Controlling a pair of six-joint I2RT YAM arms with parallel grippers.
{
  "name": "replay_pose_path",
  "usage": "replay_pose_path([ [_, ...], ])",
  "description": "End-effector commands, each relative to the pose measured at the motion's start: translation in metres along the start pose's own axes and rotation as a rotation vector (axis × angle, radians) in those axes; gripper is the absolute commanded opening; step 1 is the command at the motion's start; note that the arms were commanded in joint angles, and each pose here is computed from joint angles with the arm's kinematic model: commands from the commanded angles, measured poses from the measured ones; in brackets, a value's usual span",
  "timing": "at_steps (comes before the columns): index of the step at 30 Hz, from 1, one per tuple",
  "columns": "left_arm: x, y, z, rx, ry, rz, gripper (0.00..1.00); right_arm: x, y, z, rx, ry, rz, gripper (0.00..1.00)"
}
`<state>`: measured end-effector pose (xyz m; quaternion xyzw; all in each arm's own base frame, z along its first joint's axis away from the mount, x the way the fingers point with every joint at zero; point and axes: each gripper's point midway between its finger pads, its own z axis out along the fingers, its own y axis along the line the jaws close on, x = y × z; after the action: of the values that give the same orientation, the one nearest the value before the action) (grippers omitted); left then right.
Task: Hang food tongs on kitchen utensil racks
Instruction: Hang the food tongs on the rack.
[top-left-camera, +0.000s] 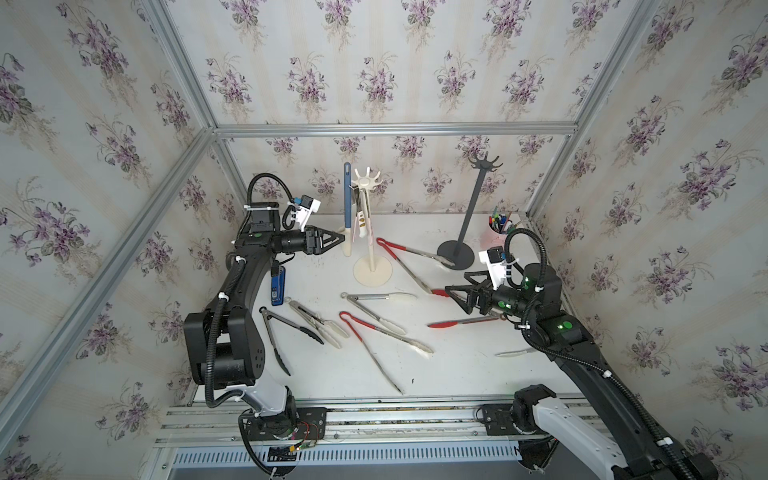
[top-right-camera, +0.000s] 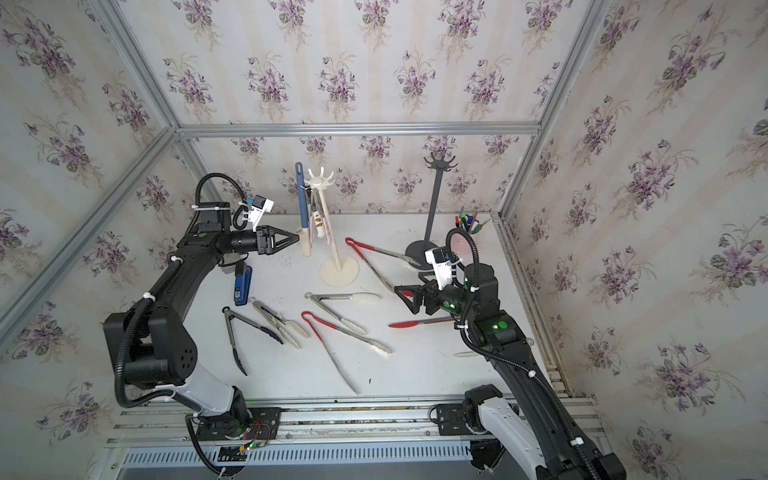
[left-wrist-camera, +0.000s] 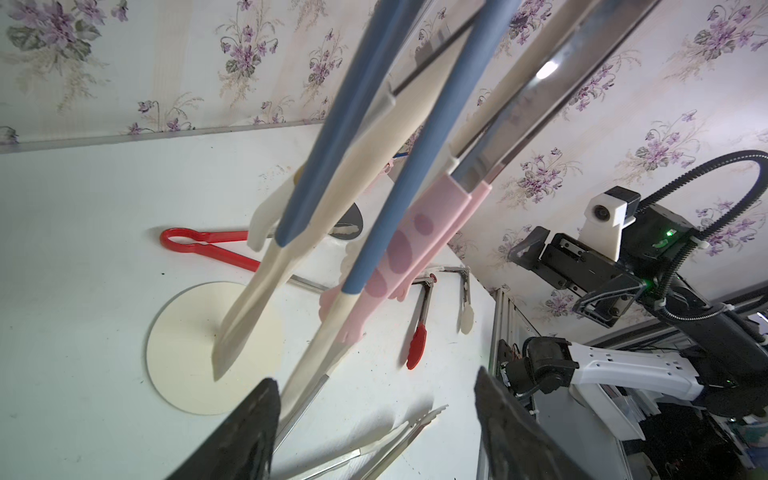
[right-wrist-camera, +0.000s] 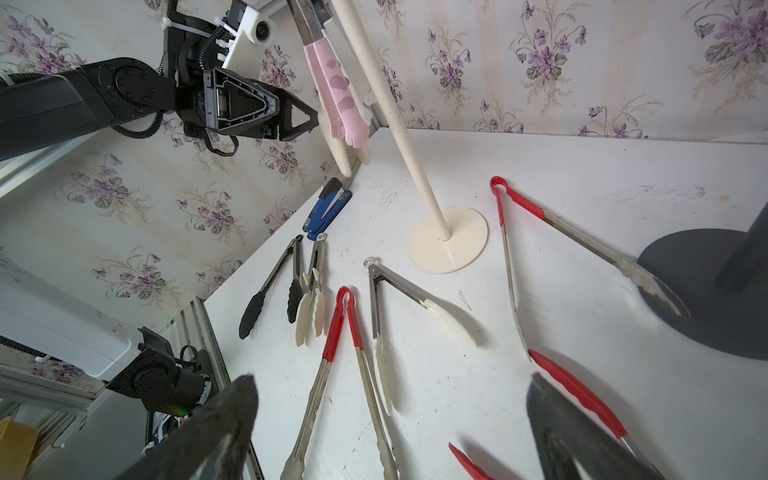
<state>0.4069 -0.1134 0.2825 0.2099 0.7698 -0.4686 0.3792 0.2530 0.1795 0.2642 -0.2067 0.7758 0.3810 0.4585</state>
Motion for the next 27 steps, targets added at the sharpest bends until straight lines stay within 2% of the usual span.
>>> replay_pose_path([
  [1,-0.007,0.003,-0.004,-0.043,-0.007,0.021,0.8,-0.003,0.0,-0.001,0.003,-0.013,-0.006,1.0],
  [9,-0.051,0.001,-0.017,-0.156,-0.064,0.077,0.85,-0.003,0.0,-0.001,0.003,-0.01,-0.003,1.0],
  [20,-0.14,-0.023,-0.048,-0.404,-0.274,0.199,0.87,-0.001,0.0,-0.002,0.007,-0.009,0.004,1.0],
  [27,-0.156,-0.016,-0.044,-0.56,-0.322,0.204,0.7,-0.004,0.002,-0.003,0.004,-0.016,0.003,1.0],
])
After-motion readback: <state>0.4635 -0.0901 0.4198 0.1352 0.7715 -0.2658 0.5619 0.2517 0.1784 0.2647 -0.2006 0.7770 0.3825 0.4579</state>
